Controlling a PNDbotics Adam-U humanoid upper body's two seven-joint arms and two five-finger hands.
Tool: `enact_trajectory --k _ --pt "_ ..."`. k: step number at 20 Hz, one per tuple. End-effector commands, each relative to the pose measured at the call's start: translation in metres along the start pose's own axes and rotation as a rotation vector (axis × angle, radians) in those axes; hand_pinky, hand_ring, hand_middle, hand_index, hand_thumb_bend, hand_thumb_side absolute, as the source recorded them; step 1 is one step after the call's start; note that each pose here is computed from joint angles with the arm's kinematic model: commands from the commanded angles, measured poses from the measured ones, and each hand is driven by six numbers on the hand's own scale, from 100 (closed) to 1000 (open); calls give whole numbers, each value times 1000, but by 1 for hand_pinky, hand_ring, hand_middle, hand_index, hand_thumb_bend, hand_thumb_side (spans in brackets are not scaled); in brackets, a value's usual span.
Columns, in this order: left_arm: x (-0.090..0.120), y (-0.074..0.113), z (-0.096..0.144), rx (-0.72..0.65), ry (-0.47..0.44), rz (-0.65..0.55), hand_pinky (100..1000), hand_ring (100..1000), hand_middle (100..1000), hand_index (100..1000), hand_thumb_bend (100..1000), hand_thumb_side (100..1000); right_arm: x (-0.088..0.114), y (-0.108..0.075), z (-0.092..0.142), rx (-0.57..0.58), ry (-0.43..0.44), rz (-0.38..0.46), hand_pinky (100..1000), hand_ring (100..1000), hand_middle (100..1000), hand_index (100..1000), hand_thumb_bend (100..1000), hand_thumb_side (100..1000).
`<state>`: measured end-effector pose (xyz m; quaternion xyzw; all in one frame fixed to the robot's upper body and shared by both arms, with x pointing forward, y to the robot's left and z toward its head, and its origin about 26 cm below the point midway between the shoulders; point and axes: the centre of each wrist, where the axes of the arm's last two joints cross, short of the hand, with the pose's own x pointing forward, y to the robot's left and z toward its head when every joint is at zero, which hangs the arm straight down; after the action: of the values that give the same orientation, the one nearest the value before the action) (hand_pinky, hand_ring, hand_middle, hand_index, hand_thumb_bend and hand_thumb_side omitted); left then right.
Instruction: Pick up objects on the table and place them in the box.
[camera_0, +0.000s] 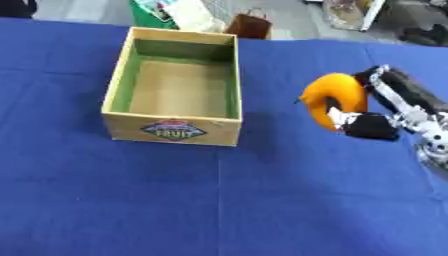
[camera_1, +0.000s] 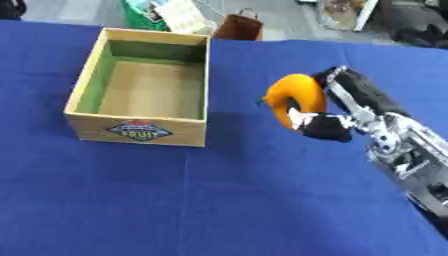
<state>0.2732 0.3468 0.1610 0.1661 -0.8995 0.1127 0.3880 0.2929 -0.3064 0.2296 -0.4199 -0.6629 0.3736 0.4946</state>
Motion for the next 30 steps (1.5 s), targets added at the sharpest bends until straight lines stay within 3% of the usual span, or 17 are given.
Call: enact_trajectory --k 1,8,12,23,30 --pt "8 0 -4 -11 -30 4 469 352 458 539 100 791 14 -27 -8 -123 -39 -38 762 754 410 594 100 455" --pt "7 -2 -3 -22 -26 11 469 352 458 538 100 789 62 -65 -29 -219 -179 -136 764 754 411 599 100 464" --pt "6 -4 -2 -38 -20 23 468 352 458 538 100 787 85 -72 -49 -198 -227 -118 742 729 419 598 100 500" --pt "5 -9 0 -71 -11 42 469 353 458 537 100 787 127 -54 -107 -167 -276 -50 732 715 417 595 100 514" --pt "5 -12 0 -89 -11 59 470 353 459 537 100 786 140 -19 -148 -119 -225 1 740 728 424 602 100 526"
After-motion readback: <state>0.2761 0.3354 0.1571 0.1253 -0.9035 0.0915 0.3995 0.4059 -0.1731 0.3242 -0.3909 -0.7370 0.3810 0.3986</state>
